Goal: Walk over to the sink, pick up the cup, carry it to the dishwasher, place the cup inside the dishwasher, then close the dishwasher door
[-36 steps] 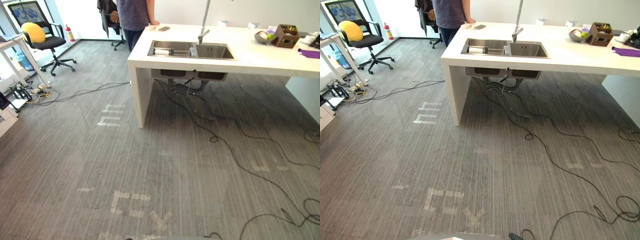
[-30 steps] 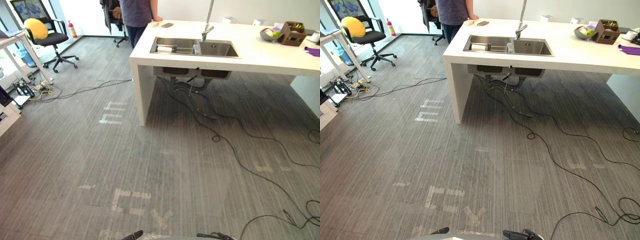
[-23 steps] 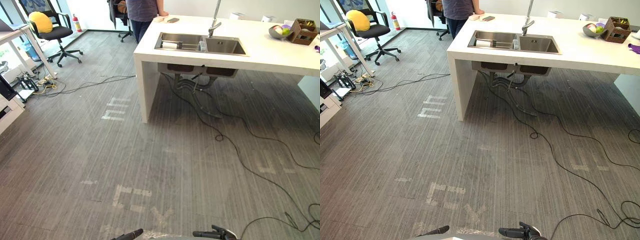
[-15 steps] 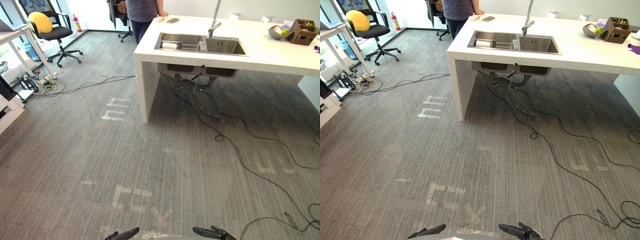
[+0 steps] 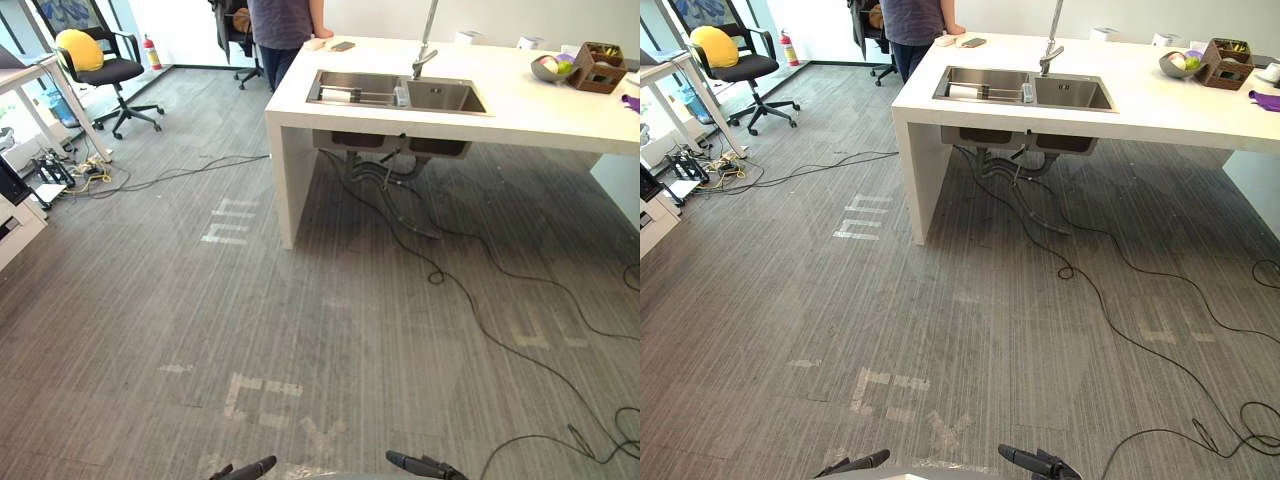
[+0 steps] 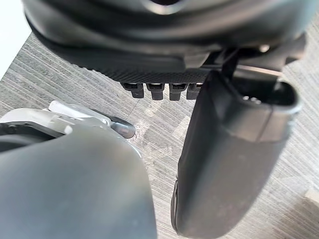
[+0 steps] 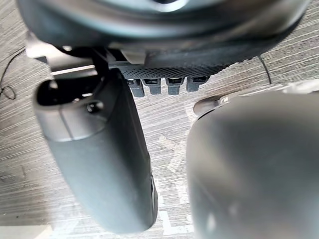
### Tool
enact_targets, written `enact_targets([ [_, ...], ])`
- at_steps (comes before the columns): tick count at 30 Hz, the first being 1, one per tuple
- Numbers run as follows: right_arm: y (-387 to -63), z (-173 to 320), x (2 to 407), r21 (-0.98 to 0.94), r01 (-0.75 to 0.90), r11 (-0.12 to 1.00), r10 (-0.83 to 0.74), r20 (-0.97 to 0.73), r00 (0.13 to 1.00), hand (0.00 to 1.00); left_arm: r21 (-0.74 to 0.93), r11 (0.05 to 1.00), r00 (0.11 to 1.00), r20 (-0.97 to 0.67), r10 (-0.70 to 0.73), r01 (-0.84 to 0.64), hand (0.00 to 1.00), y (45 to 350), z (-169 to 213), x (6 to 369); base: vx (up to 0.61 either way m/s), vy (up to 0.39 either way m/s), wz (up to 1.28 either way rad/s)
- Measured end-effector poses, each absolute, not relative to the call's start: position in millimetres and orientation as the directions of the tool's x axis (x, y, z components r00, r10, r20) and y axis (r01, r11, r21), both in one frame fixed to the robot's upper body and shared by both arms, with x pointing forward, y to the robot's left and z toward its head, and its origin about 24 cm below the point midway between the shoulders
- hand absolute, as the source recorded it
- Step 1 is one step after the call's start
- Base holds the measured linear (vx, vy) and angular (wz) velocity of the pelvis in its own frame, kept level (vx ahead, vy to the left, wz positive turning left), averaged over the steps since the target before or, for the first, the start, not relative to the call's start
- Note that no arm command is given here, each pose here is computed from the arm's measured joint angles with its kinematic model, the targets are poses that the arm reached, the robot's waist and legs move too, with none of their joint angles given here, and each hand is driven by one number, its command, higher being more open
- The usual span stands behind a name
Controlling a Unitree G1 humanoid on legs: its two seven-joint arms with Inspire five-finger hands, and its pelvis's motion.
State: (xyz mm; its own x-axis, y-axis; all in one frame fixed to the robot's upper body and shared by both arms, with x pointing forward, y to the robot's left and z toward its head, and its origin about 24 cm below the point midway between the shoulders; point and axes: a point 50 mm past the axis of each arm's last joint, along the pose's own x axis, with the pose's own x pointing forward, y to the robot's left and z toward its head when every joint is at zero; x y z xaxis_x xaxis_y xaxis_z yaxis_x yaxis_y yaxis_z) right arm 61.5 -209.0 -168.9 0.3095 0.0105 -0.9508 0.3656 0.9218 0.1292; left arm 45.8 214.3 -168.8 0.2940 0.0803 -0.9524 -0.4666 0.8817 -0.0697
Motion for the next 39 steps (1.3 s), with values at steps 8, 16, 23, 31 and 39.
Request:
enact_targets([
  [8, -208.5, -168.4, 58.7, 0.121, 0.396, 0.91, -0.024, -0.939, 0.343, 1.0, -0.036, 0.855, 0.362, -0.914, 0.181, -0.517, 1.0, 216.2, -166.4, 43.2, -0.01, -0.001, 0.18],
  [16, -205.5, -167.1, 62.9, 0.166, 0.509, 0.845, -0.048, -0.923, 0.381, 1.0, 0.034, 0.832, 0.337, -0.905, 0.261, -0.553, 1.0, 224.0, -164.0, 26.1, 0.06, 0.06, 0.16],
  [23, -204.2, -164.0, 58.4, 0.208, 0.586, 0.783, -0.072, -0.906, 0.418, 1.0, 0.104, 0.831, 0.249, -0.927, 0.28, -0.546, 1.0, 224.1, -166.5, 17.2, 0.25, -0.032, -0.17],
  [31, -217.7, -158.6, 62.3, 0.182, 0.53, 0.828, -0.083, -0.896, 0.436, 1.0, 0.084, 0.823, 0.25, -0.931, 0.266, -0.561, 1.0, 207.9, -169.0, 18.5, 0.63, -0.213, 0.2],
  [39, -193.7, -155.7, 100.4, 0.245, 0.411, 0.878, 0.009, -0.867, 0.499, 1.0, 0.103, 0.866, 0.489, -0.79, 0.371, -0.489, 1.0, 216.3, -151.6, 68.5, 0.56, -0.1, -0.4],
])
